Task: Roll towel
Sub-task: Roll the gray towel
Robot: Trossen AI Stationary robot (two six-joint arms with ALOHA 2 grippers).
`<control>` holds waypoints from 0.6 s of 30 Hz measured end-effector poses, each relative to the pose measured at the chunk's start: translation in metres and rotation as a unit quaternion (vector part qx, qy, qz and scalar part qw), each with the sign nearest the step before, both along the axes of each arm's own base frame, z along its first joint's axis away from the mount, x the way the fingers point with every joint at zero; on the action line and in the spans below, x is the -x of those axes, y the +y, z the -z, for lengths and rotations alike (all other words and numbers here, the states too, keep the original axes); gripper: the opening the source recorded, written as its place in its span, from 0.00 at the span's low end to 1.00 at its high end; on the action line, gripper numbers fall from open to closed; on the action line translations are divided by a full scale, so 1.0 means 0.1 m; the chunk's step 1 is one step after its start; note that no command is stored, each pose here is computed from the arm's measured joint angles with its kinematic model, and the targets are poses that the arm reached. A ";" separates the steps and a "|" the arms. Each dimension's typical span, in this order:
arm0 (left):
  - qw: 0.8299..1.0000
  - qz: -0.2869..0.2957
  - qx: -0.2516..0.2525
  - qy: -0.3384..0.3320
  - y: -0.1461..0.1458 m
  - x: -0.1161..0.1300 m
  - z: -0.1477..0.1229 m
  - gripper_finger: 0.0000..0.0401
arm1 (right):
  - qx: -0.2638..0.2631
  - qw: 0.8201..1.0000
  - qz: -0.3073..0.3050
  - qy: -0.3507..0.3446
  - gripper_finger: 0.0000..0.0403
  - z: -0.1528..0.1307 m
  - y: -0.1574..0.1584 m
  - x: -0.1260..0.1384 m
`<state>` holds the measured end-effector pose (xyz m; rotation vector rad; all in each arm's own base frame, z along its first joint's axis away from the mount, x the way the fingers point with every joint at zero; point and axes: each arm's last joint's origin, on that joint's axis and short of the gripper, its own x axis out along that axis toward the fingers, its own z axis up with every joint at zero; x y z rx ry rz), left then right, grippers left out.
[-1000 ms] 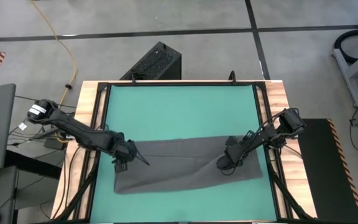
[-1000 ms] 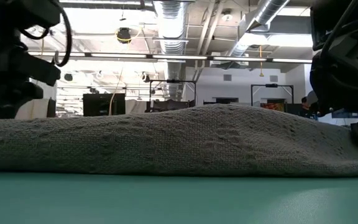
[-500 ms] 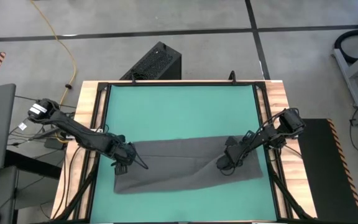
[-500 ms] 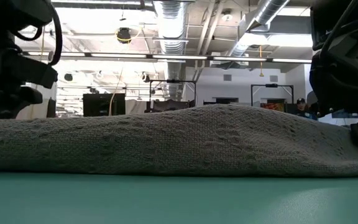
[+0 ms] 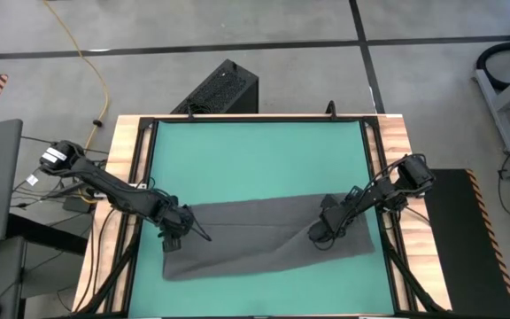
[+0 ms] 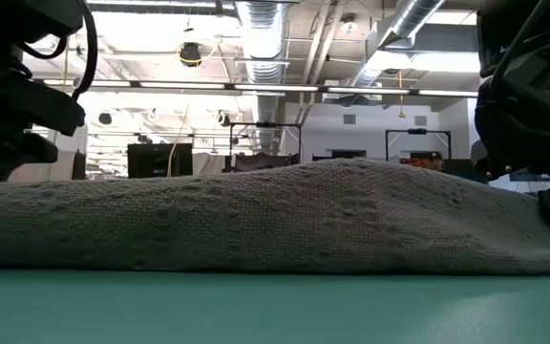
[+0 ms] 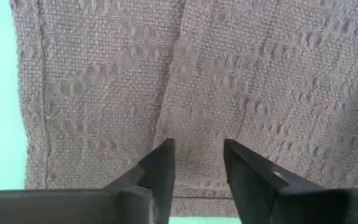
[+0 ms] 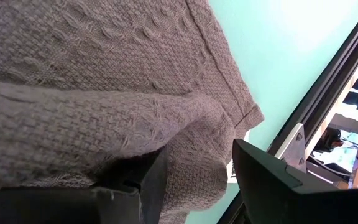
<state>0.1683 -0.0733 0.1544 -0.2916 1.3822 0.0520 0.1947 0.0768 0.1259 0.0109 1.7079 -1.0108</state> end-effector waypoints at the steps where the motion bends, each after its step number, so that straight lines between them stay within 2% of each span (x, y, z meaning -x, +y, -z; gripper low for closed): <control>1: 1.000 0.000 -0.002 -0.001 0.00 0.00 0.00 0.26 | 0.000 1.000 0.000 0.000 0.50 0.00 0.00 0.00; 6: 0.998 -0.018 -0.052 -0.013 0.04 0.00 0.00 0.14 | 0.000 1.000 0.000 0.000 0.50 0.00 0.00 0.00; 10: 0.996 -0.072 -0.053 0.004 0.05 0.03 0.01 0.11 | 0.000 1.000 0.000 0.000 0.50 0.00 0.00 0.00; 14: 0.990 -0.139 -0.007 -0.001 0.03 0.06 -0.06 0.16 | -0.001 1.000 0.000 -0.003 0.50 0.00 0.00 0.00; 18: 0.979 -0.196 0.048 0.002 -0.03 0.12 -0.15 0.27 | -0.002 1.000 0.000 -0.006 0.50 0.01 0.00 -0.01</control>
